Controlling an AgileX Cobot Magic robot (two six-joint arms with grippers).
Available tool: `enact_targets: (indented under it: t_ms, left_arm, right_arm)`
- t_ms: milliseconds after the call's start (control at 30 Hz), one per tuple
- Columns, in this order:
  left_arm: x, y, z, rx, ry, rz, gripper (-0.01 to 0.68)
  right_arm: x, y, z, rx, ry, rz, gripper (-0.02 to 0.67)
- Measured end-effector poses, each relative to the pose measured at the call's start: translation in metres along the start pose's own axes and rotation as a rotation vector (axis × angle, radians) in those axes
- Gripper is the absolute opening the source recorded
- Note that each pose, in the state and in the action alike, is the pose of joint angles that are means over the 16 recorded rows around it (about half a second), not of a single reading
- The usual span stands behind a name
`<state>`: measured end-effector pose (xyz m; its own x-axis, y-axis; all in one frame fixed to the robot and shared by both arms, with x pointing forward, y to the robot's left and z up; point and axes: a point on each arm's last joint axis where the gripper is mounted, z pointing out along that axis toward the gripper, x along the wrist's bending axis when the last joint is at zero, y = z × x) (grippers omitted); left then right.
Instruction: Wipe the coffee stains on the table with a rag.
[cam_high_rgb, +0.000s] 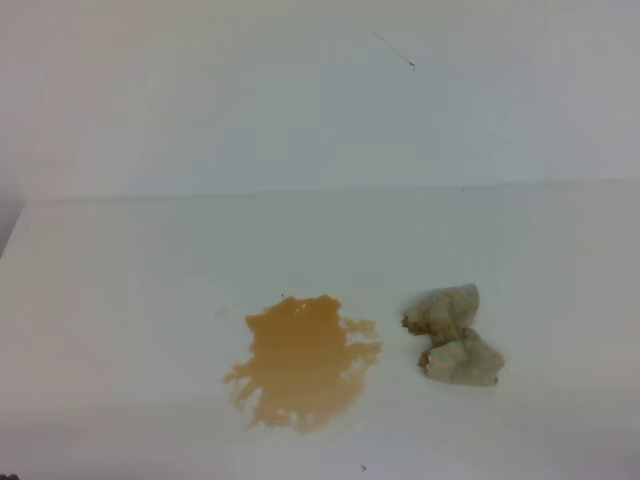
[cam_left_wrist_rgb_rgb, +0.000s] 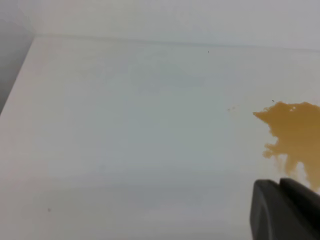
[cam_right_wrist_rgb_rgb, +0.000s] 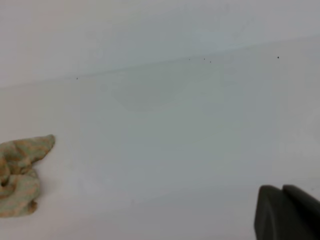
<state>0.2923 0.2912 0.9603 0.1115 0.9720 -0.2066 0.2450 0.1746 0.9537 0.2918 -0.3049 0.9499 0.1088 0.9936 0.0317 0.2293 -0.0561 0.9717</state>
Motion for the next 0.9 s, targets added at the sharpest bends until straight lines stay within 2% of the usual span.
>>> enact_targets:
  t_ms: [900]
  left_arm:
    - [0.0000, 0.0000, 0.0000, 0.000, 0.000, 0.000, -0.003]
  right_arm:
    - [0.0000, 0.0000, 0.0000, 0.000, 0.000, -0.007, -0.003]
